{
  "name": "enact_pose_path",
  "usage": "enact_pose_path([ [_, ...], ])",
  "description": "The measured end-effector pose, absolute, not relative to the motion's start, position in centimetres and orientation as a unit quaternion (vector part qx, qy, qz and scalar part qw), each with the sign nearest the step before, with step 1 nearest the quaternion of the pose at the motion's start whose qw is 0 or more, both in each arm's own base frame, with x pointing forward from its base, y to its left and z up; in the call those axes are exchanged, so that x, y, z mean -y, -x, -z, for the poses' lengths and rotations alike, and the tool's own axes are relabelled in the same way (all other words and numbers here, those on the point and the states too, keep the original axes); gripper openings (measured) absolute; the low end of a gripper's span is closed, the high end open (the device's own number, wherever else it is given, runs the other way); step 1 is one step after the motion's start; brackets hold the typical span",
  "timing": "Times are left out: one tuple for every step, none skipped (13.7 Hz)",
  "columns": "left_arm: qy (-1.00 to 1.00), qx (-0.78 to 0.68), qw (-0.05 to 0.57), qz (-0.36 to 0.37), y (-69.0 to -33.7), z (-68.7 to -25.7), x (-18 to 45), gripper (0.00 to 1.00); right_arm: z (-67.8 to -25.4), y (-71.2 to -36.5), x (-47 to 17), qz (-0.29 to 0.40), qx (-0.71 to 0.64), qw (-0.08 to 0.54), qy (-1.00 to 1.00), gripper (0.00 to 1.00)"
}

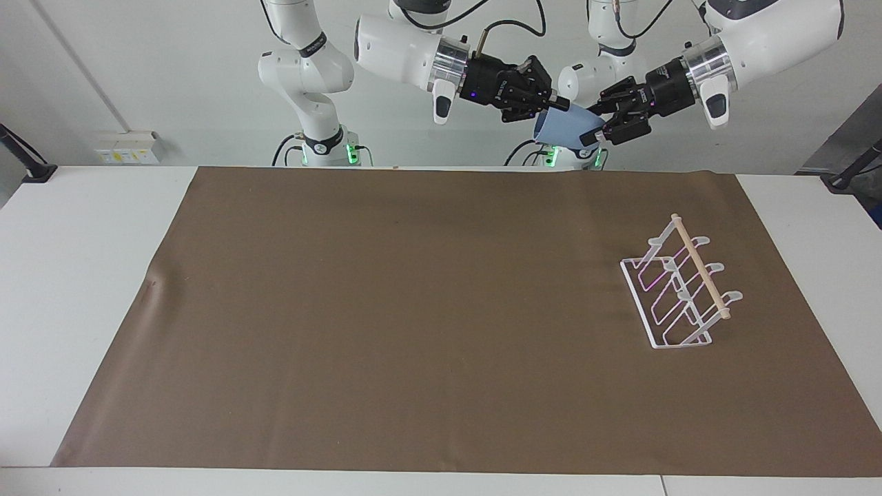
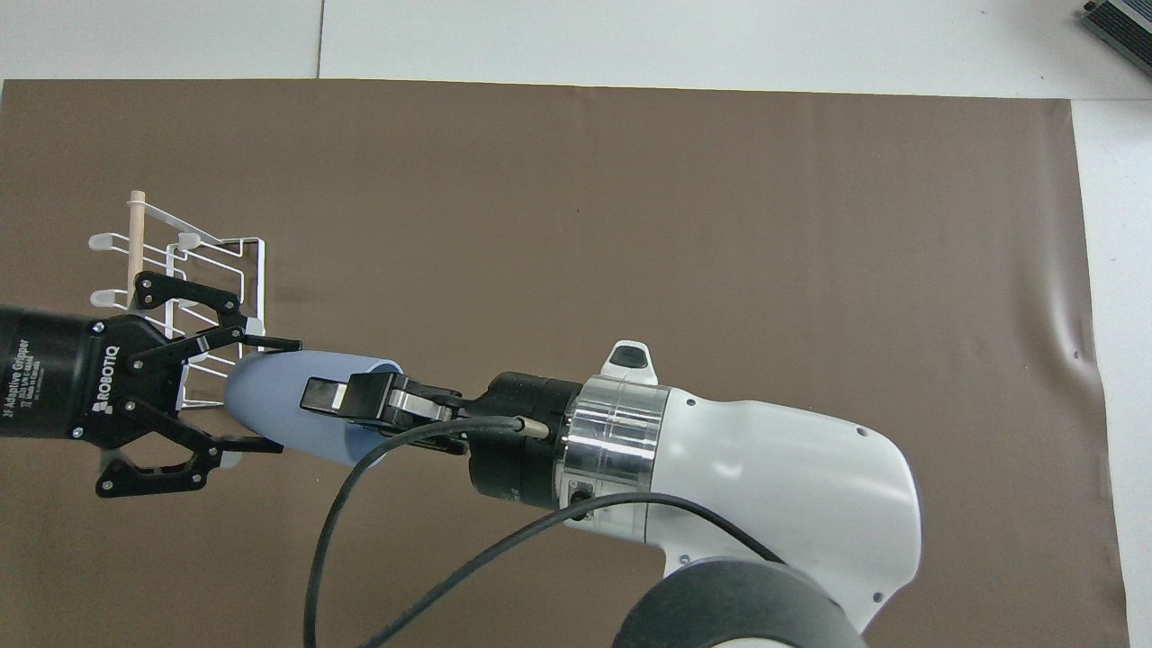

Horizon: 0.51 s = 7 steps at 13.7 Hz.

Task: Hang cup on cup holder
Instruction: 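Close the left gripper on the cup held by the right gripper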

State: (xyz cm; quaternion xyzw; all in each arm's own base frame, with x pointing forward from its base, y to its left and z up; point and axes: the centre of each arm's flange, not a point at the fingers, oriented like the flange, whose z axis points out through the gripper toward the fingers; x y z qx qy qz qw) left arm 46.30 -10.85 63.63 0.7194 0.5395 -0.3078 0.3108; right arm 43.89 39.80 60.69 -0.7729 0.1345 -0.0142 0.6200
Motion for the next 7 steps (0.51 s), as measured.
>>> enact_pose_path([
  [-0.720,-0.539,0.311,0.307,-46.30,-63.63,10.84,0.72,-60.69,-43.89,-39.80,0.014,-0.135,0.620,0.773,0.06],
  [-0.720,-0.539,0.311,0.307,-46.29,-63.64,10.84,0.72,-60.69,-43.89,-39.80,0.013,-0.136,0.620,0.773,0.06],
  [-0.720,-0.539,0.310,0.308,-46.26,-63.55,10.88,0.72,-60.75,-43.91,-39.79,0.007,-0.144,0.620,0.771,0.13],
  [-0.720,-0.539,0.310,0.309,-46.21,-63.43,10.93,0.72,-60.80,-43.92,-39.78,0.000,-0.153,0.621,0.769,0.22],
  [-0.720,-0.539,0.309,0.309,-46.16,-63.32,10.95,0.72,-60.82,-43.93,-39.77,-0.006,-0.161,0.621,0.767,0.33],
  [-0.720,-0.539,0.309,0.310,-46.12,-63.24,10.96,0.72,-60.83,-43.96,-39.73,-0.008,-0.165,0.621,0.766,0.43],
  [-0.721,-0.538,0.309,0.309,-46.10,-63.22,10.96,0.72,-60.84,-44.01,-39.67,-0.007,-0.168,0.621,0.766,0.55],
])
